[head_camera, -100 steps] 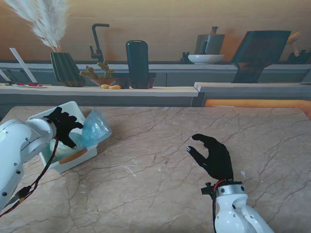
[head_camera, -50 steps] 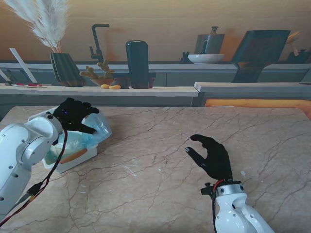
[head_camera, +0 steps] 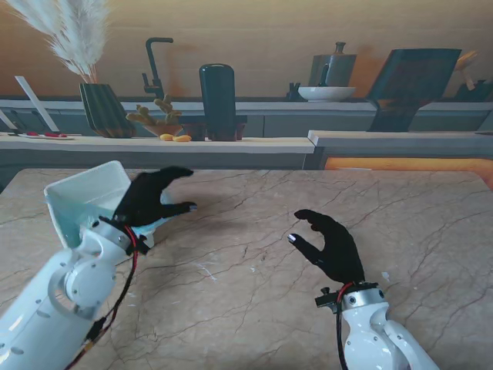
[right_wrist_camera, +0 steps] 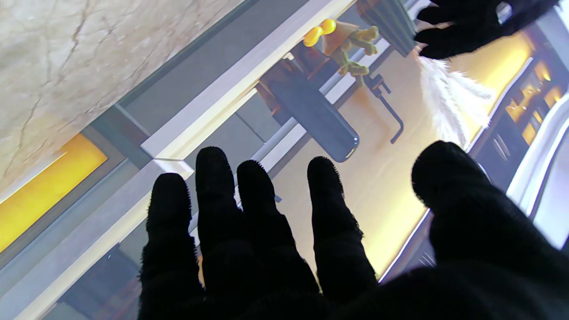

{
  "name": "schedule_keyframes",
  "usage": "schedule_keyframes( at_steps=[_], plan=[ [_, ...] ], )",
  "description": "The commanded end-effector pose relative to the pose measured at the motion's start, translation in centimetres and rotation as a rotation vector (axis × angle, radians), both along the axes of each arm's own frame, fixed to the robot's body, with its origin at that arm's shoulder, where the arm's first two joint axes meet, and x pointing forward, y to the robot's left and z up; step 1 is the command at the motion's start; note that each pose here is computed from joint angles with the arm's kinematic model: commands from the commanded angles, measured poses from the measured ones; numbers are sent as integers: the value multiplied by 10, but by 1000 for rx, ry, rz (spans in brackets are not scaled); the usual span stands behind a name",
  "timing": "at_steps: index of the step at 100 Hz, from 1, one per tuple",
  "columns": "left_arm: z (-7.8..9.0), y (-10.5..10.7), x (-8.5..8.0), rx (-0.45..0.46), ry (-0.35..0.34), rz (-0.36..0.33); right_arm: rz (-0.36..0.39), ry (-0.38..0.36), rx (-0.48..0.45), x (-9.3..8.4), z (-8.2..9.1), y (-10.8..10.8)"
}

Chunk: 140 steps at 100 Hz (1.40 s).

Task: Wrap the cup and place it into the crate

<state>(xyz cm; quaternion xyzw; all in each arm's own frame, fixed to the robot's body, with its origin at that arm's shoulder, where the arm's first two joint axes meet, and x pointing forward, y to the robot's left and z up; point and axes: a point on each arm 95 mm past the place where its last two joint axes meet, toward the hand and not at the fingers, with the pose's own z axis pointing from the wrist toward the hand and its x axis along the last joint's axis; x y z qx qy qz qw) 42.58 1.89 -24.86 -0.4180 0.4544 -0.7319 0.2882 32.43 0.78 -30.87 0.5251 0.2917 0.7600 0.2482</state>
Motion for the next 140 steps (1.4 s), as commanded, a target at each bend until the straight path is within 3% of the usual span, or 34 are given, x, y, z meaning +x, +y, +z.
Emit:
schedule_keyframes(
  at_steps=[1,22,34,49,62,78,102,124,140],
  plan=[
    [-23,-12,-19,-49,76,-34,23,-5,7,3,2,1],
    [-43,-8,-56,-256,136,-74,116,-67,110,6,4,0],
    [-52,-6,-72,-349,104,-85,196,-113,176,5,5,1],
    [-64,-5,-81,-438,74,-108,305,-160,234,7,5,5],
    [-66,-6,-79,-468,52,-126,367,-196,229,12,6,10],
    [-68,-10,-82,-461,160,-187,415,-102,245,13,4,14],
    [-71,-14,-82,-443,220,-181,389,12,272,22,-5,14],
    [-82,-10,-79,-488,320,-107,369,102,301,25,-13,17],
    [-85,-9,-77,-521,379,-77,427,213,330,25,-14,21]
  ],
)
